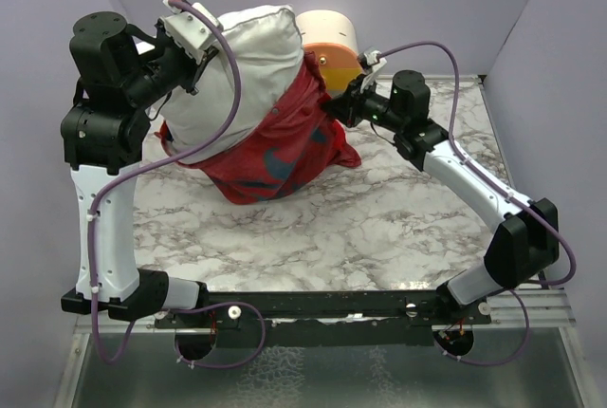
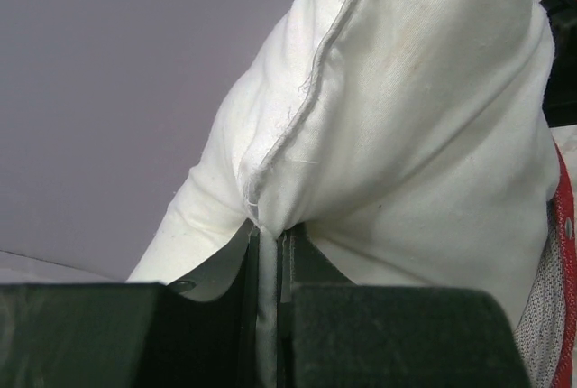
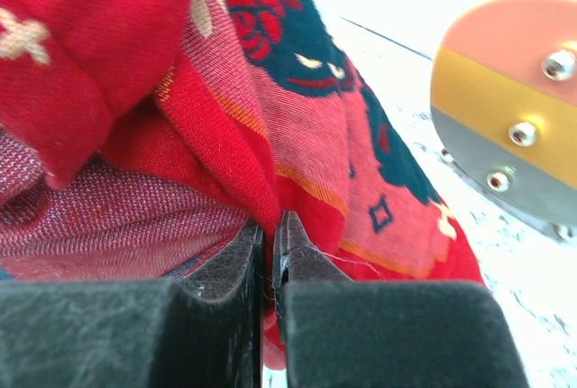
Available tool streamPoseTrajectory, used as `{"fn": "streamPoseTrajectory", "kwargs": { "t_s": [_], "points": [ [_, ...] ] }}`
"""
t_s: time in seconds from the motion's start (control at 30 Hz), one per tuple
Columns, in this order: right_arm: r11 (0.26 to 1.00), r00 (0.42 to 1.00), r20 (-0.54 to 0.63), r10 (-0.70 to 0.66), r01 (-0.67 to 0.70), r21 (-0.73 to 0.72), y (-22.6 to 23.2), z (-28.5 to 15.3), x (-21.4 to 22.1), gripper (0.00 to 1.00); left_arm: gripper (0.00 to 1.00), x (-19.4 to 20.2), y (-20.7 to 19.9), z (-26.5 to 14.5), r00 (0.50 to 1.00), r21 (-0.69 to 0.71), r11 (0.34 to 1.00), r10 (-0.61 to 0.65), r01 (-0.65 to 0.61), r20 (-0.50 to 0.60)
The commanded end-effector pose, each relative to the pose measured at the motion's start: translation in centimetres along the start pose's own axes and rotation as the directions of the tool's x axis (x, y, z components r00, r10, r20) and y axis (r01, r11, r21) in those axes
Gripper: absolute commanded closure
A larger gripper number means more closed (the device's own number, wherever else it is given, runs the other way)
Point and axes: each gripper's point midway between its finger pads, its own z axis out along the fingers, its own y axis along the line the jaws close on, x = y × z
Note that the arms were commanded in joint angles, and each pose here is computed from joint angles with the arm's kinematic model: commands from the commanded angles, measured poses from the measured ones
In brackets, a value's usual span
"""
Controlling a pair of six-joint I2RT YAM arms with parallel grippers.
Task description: Remove the pillowcase from the pillow
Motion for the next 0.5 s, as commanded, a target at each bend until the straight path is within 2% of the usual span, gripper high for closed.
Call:
{"fn": "streamPoseTrajectory", "kwargs": {
  "t_s": [0.0,0.17,0.47],
  "points": [
    [0.980,0.998,0.006,0.069,-0.069,0.186,-4.1,-2.3,1.1,0.99,1.00,-5.4,3.3,-3.2,0.983,-0.186,0.976,0.137,-0.113,0.121],
    [0.946,0.986,-0.029,0.165,-0.150,0.287,-6.7,-3.8,5.3,0.99,1.00,-7.2,6.6,-4.6,0.970,-0.357,0.922,0.208,-0.153,0.122],
    [0.853,0.932,-0.139,0.336,-0.238,0.464,-9.5,-5.3,14.3,0.99,1.00,-11.2,11.4,-7.7,0.950,-0.597,0.795,0.261,-0.110,0.172]
  ]
}}
